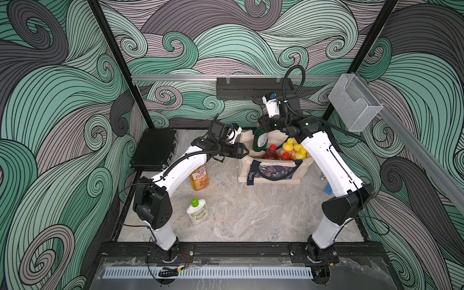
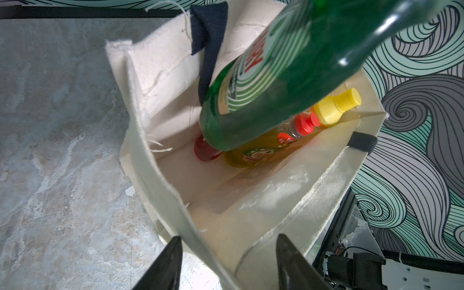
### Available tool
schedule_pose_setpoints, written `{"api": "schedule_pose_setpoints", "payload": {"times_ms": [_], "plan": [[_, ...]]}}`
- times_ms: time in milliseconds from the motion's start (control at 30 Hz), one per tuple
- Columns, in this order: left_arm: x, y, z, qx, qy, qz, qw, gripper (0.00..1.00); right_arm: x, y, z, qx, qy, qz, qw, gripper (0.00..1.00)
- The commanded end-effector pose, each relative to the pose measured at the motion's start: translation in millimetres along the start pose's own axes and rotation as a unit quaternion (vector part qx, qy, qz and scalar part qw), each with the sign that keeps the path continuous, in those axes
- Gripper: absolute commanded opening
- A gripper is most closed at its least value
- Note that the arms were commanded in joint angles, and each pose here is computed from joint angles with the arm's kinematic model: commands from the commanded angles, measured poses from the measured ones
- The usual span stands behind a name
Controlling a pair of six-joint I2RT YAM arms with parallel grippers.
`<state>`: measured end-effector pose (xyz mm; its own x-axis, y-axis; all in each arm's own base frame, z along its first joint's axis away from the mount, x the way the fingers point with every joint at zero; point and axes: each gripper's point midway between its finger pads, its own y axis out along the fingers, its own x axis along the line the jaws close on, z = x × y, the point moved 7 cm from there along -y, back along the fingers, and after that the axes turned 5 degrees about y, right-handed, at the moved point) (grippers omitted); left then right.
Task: Pack dish soap into the shopping bag
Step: Place the bottle of dish soap in the shopping bag.
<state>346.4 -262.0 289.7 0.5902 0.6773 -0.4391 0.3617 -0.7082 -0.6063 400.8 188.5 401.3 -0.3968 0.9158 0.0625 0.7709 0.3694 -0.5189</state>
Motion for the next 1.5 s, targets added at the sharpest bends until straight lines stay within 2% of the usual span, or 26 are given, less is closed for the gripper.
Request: {"api": "schedule_pose_setpoints", "payload": {"times_ms": [0,600,800,1200,1467], "plan": [[-1.4,-2.6,1.5,0.005,-0.002,0.011,1.0,0.58,-5.5,-12.1,-30.5,-0.09,0.01,0.002,0.996,0.0],[-4.4,-3.0,2.1,0.004,-0.001,0.023,1.0,0.57,-36.8,16.1,12.1,-0.081,0.022,0.109,0.991,0.0],[-4.0,-3.0,2.5,0.002,-0.001,0.024,1.0,0.57,-46.6,22.7,23.1,-0.102,0.035,0.149,0.983,0.0],[-5.4,-5.0,2.8,0.0,0.001,0.026,1.0,0.57,-57.4,33.2,48.2,-0.117,0.047,0.186,0.974,0.0],[-6.3,-6.5,2.6,-0.001,0.004,0.025,1.0,0.57,-57.8,42.4,66.4,-0.108,0.064,0.169,0.978,0.0]]}}
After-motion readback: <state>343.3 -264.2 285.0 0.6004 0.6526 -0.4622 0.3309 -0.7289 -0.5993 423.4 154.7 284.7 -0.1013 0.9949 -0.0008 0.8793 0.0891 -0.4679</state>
